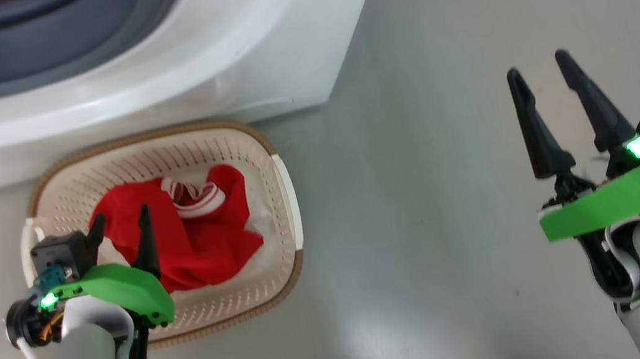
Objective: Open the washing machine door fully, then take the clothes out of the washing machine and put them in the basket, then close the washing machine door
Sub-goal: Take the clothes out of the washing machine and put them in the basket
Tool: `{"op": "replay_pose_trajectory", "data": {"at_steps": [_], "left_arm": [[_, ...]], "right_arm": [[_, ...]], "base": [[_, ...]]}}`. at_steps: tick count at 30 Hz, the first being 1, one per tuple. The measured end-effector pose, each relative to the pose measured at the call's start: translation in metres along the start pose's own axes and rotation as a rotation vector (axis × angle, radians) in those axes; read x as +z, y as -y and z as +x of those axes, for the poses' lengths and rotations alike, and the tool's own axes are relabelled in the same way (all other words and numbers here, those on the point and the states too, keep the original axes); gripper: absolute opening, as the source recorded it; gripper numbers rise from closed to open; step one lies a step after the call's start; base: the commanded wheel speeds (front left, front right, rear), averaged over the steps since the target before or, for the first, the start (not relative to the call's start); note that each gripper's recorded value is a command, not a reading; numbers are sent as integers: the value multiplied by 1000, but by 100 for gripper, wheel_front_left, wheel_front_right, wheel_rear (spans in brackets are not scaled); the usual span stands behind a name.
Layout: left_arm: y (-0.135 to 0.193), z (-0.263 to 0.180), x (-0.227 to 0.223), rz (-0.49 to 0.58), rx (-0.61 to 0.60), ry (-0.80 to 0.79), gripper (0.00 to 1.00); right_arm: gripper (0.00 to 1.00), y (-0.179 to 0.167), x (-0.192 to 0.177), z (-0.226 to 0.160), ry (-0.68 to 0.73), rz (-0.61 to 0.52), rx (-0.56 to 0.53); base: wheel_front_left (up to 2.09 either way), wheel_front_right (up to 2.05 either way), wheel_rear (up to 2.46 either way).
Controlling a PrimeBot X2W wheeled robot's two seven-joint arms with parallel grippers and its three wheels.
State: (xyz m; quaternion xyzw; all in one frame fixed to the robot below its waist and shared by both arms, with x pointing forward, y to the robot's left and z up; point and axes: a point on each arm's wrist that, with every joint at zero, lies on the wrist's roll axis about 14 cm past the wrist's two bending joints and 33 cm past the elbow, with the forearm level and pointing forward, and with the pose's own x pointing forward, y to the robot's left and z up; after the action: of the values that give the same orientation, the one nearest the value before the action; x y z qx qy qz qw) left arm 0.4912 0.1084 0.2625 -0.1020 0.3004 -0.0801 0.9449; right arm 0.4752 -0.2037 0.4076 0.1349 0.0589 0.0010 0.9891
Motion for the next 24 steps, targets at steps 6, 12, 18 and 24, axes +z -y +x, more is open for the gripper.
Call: {"op": "replay_pose_trajectory", "data": {"at_steps": [6, 12, 18, 24], "left_arm": [[3, -21, 32, 4, -1, 106, 100], [7, -51, 68, 16, -9, 233, 100], [8, -86, 90, 29, -5, 336, 100], [5, -123, 112, 38, 9, 439, 100]], "right_arm": [[100, -3, 10, -19, 8, 1, 0], [100, -3, 25, -38, 27, -15, 6], [100, -5, 35, -58, 43, -20, 11], [100, -6, 42, -77, 58, -23, 14]], "base": [[0, 0, 0], [0, 0, 0], [0, 0, 0], [0, 0, 0]]}}
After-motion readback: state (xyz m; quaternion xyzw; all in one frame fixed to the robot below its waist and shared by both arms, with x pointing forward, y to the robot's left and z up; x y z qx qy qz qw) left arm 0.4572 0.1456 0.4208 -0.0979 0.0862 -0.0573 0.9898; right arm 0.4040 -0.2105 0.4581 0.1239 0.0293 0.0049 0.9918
